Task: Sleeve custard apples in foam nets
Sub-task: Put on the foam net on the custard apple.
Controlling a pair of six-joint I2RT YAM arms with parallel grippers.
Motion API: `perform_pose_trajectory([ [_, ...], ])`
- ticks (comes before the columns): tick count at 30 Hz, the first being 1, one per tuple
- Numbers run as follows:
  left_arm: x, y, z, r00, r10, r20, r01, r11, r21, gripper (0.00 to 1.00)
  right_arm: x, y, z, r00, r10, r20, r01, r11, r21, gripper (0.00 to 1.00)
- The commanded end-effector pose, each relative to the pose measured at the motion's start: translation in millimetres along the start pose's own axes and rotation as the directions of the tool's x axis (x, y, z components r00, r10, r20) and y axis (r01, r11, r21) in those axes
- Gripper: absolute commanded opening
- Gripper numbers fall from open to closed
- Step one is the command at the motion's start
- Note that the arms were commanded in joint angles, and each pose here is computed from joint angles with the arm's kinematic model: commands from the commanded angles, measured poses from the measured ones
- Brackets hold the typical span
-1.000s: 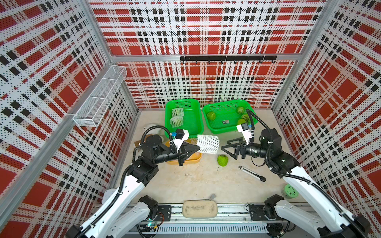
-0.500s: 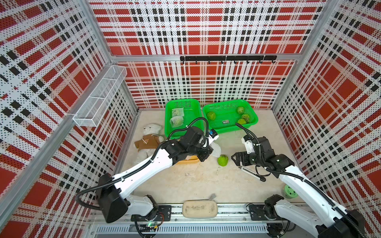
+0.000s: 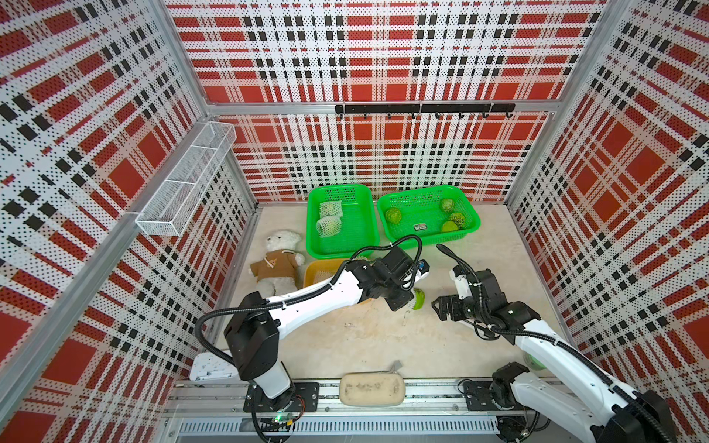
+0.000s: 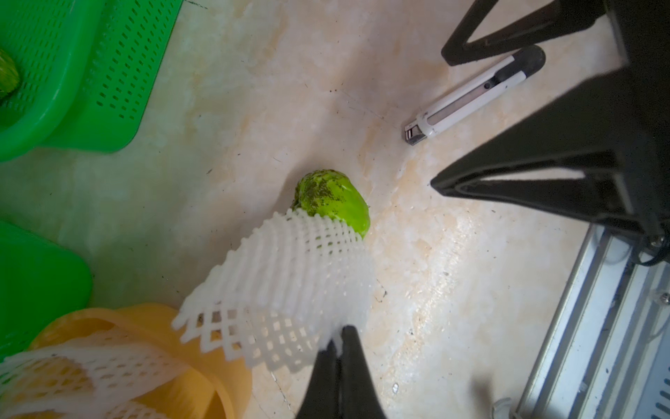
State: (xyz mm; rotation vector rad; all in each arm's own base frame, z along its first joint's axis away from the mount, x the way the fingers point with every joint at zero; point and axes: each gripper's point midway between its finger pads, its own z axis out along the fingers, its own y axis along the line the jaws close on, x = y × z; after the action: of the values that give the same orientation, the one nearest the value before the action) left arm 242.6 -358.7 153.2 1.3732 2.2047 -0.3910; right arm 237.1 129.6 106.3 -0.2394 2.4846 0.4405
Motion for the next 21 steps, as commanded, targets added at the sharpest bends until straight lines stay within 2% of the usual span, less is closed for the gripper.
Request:
perform_pose_trajectory([
  [1,-17,-9,3,0.999,0.027,0.035,-0.028,0.999,0.037,0.0,-19,5,-3,0.995,-0.033,0.089,0.035,0.999,-0.022,1.0],
  [7,-28,-18,17,0.999,0.04,0.036,-0.043,0.996,0.078,0.0,-24,13,-5,0.99,-0.045,0.13,0.054,0.996,-0.064,1.0],
  [10,-29,-17,26,1.0,0.022,0.003,-0.022,0.996,0.083,0.0,-25,16,-6,0.988,-0.054,0.148,0.067,0.994,-0.082,1.0],
  [14,-15,-2,28,0.997,-0.006,-0.078,0.009,1.0,0.026,0.0,-27,14,-7,0.985,-0.051,0.164,0.064,0.995,-0.074,1.0],
  [18,4,27,19,0.987,-0.117,-0.109,0.115,0.993,-0.027,0.0,-27,16,-4,0.986,-0.055,0.158,0.069,0.994,-0.083,1.0],
  [21,23,43,15,0.976,-0.161,-0.147,0.155,0.987,-0.052,0.0,-27,17,-1,0.986,-0.06,0.157,0.075,0.993,-0.089,1.0],
])
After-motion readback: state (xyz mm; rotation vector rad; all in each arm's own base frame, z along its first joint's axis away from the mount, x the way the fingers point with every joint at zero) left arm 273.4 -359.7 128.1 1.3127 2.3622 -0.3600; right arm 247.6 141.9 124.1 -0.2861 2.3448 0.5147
